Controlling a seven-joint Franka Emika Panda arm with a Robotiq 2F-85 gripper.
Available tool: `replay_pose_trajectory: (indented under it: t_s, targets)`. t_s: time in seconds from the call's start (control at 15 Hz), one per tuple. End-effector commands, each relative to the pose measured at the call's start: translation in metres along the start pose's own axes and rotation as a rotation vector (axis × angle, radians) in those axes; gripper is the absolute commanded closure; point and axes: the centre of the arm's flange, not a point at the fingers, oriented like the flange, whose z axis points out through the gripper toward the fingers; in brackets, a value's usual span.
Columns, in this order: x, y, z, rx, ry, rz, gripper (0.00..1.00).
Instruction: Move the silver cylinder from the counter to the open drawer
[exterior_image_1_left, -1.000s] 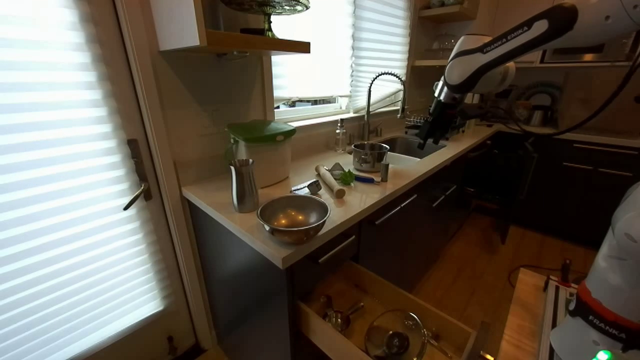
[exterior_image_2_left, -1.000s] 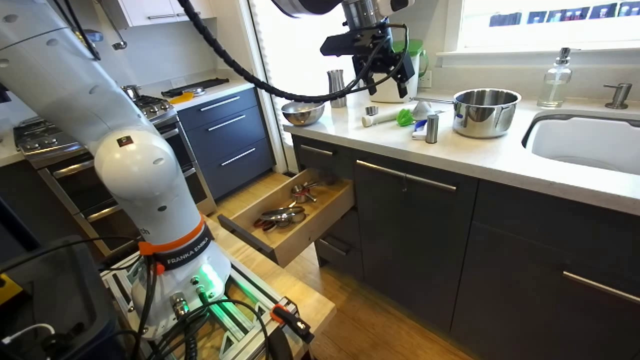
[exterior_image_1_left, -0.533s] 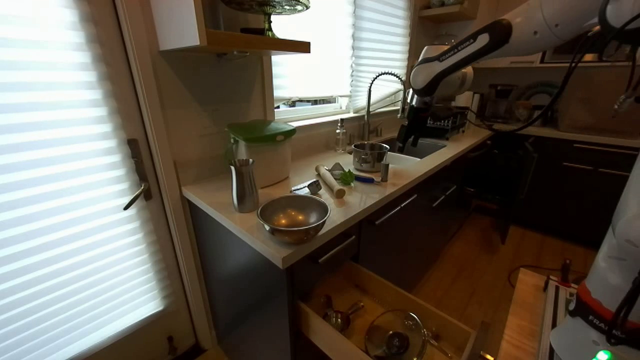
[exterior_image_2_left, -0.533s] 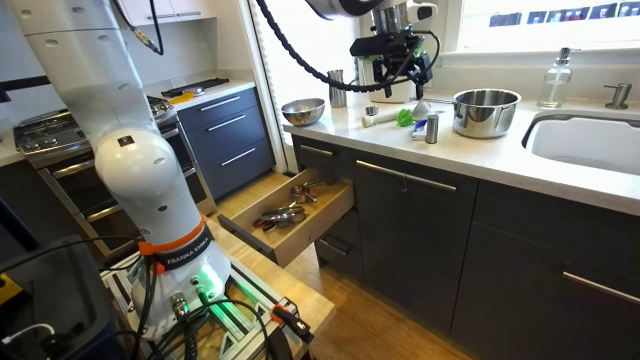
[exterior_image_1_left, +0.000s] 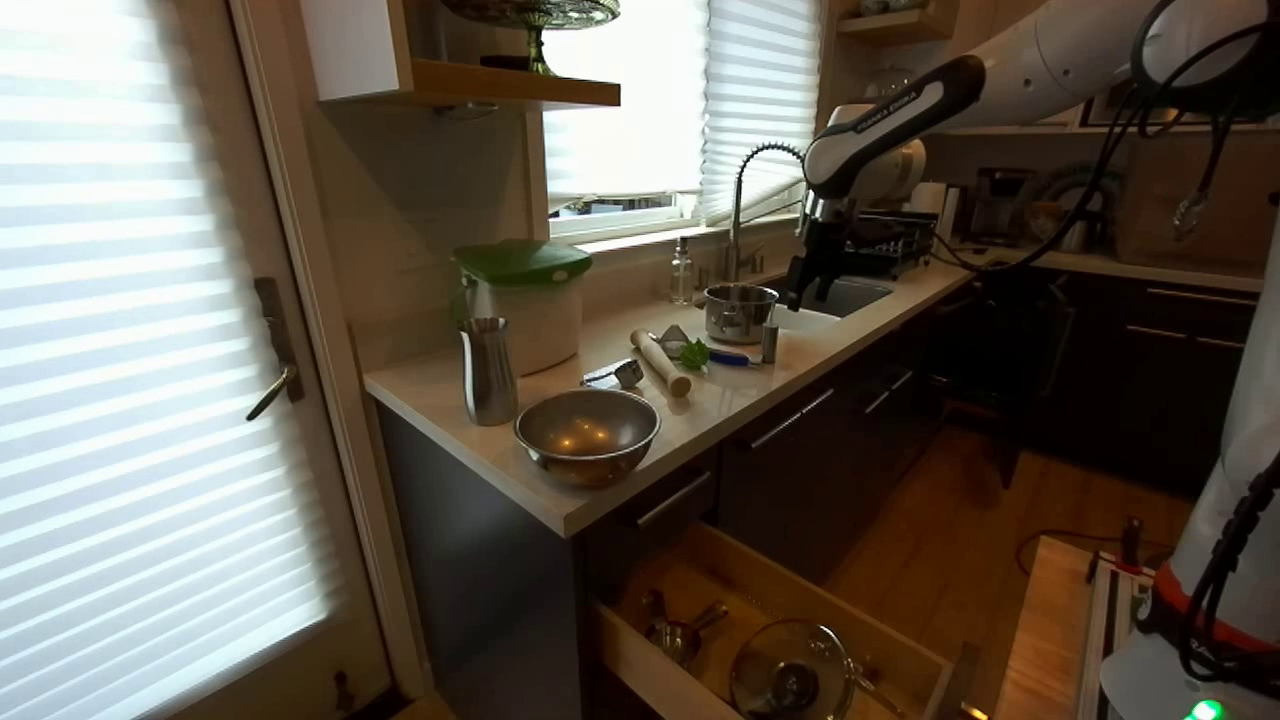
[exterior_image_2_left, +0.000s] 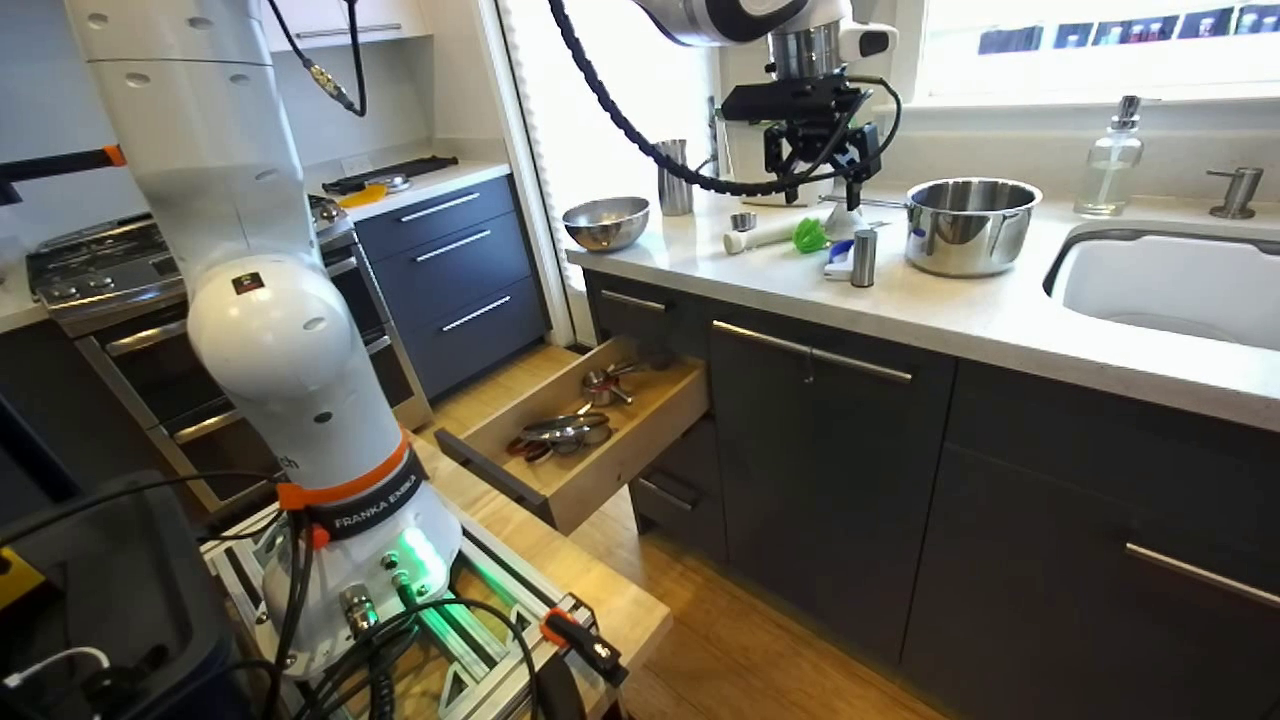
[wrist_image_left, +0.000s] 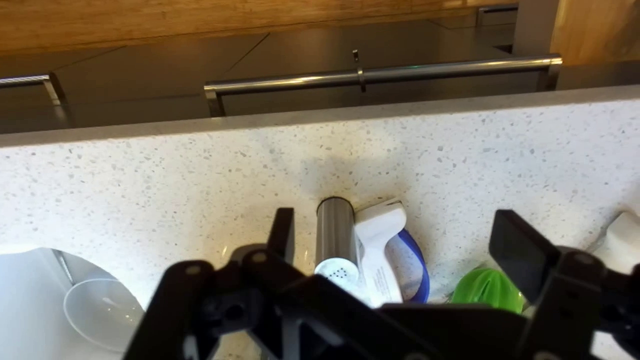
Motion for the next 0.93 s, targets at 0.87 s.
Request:
replay_pose_trajectory:
  t_s: [0.87]
  targets:
    - [0.068,0.037,0.069,0.085,0.086,0.054,0.0]
